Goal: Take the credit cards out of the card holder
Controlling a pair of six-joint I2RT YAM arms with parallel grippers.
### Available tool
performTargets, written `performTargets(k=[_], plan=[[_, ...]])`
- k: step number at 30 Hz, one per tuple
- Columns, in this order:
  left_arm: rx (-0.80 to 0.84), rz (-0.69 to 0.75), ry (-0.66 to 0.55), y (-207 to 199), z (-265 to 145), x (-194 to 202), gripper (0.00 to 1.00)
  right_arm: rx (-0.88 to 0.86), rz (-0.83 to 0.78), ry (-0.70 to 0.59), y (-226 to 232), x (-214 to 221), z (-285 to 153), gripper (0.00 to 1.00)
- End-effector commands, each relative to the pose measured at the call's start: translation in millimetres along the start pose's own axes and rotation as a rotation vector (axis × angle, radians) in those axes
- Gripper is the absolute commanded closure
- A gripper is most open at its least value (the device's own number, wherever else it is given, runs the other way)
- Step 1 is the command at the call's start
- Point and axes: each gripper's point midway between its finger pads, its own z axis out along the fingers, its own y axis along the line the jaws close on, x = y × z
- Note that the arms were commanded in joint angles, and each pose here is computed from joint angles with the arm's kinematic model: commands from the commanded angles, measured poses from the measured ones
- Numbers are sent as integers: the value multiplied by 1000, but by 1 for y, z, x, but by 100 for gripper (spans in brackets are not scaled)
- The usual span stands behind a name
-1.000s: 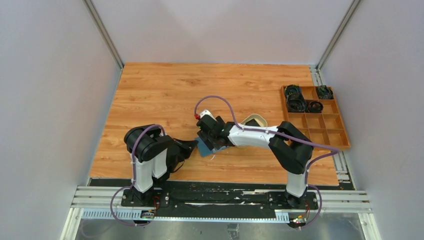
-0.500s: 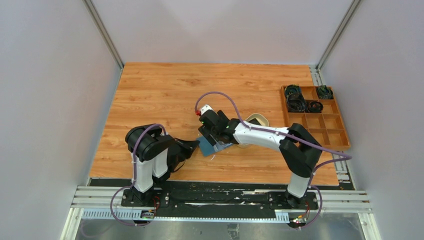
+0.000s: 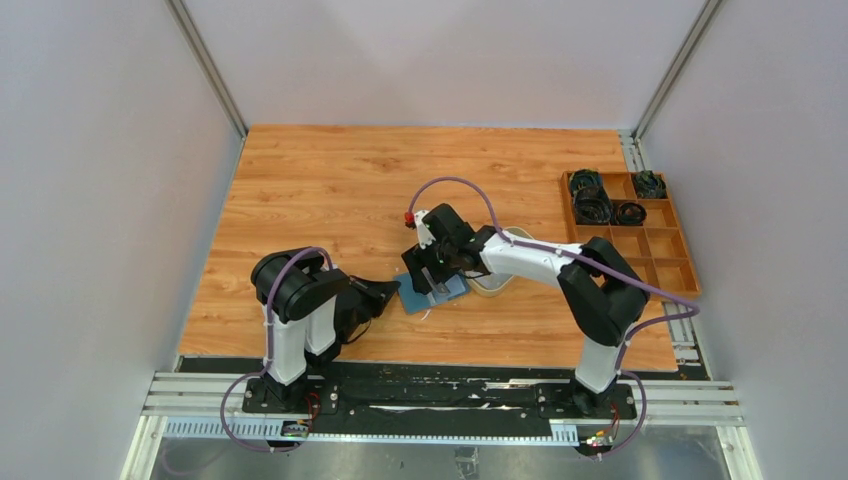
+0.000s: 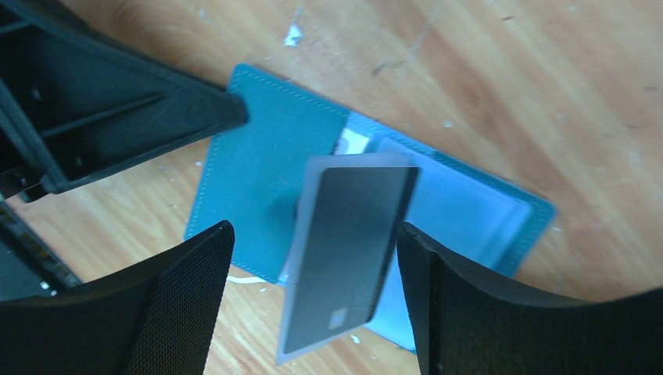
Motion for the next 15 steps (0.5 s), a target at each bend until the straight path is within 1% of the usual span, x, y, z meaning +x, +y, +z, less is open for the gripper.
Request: performTargets(k=[1,9,15], plan=[[-195,146,127,68,-39,16,100,-166,57,45,28,14,6,21],[-196,144,139,68,-38,18,100,-234,67,34,54,8,6,21],[-194,145,149,69,-38,20,100,-293,51,9,70,0,-3,22]])
